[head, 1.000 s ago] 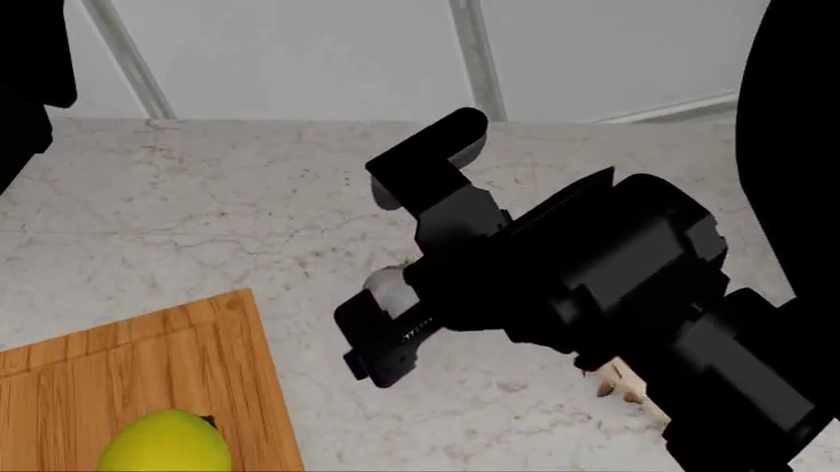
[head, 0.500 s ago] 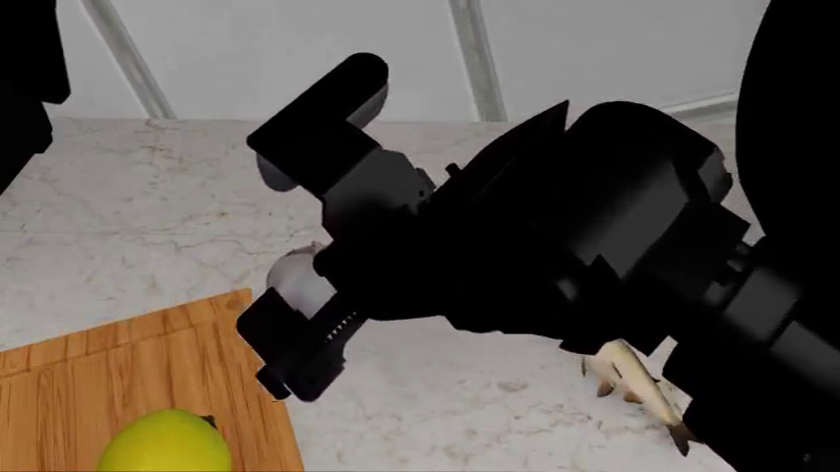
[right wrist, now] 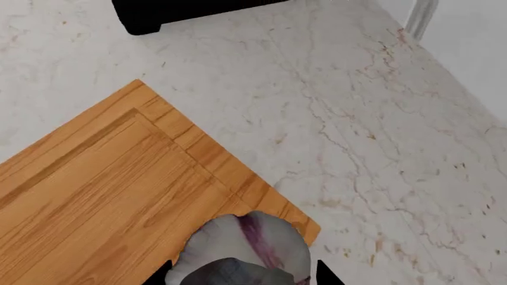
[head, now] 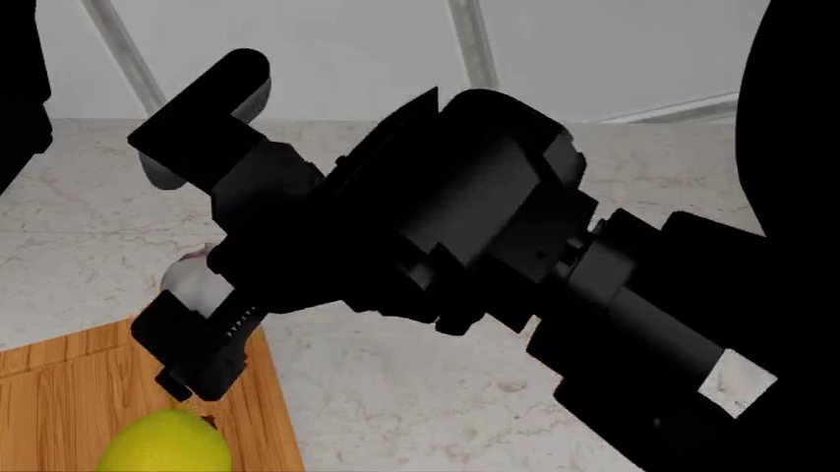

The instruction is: Clear the non-vegetable object off the cutting board and place the vegetables onto it.

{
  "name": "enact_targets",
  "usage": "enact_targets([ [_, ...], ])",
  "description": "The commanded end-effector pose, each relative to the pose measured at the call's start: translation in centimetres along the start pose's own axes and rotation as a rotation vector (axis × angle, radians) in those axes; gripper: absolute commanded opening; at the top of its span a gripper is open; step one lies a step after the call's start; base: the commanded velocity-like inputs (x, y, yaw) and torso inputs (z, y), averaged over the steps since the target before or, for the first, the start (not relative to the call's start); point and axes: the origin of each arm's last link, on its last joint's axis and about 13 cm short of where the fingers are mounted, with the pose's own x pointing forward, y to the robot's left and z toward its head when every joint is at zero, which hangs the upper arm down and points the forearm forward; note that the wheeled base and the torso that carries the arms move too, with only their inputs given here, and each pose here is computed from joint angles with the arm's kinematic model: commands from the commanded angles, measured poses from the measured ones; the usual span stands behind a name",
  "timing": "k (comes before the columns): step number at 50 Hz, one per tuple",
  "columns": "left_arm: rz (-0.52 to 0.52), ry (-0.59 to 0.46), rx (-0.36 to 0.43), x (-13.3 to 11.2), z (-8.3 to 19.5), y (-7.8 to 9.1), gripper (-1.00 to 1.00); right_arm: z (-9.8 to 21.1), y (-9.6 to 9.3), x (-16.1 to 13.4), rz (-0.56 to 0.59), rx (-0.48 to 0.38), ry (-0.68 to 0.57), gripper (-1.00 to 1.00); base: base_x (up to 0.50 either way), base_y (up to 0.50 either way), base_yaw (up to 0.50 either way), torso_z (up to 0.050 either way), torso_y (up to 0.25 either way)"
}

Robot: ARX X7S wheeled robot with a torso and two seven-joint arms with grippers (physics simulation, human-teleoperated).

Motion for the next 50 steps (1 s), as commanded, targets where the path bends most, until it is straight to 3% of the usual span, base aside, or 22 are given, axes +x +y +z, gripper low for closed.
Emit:
enact_targets([
  [1, -0.022, -0.006, -0.028, 0.1, -0.1, 0.0, 1.00, 1.8, -0.7, 2.7, 0.065, -0.034, -0.018, -1.00, 0.00, 0.00, 0.00, 0.000, 0.000],
  [22, -0.001, -0.016, -0.029, -0.4, 0.3, 0.7, 1.00, 3.8, 2.9, 2.3, 0.203, -0.097, -0.040, -1.00, 0.00, 0.00, 0.00, 0.000, 0.000],
  [50, 0.018, -0.028, -0.035, -1.0, 0.9, 1.3, 1.00, 2.4, 7.1, 3.9, 0.371, -0.151, -0.053, -1.00, 0.00, 0.00, 0.00, 0.000, 0.000],
])
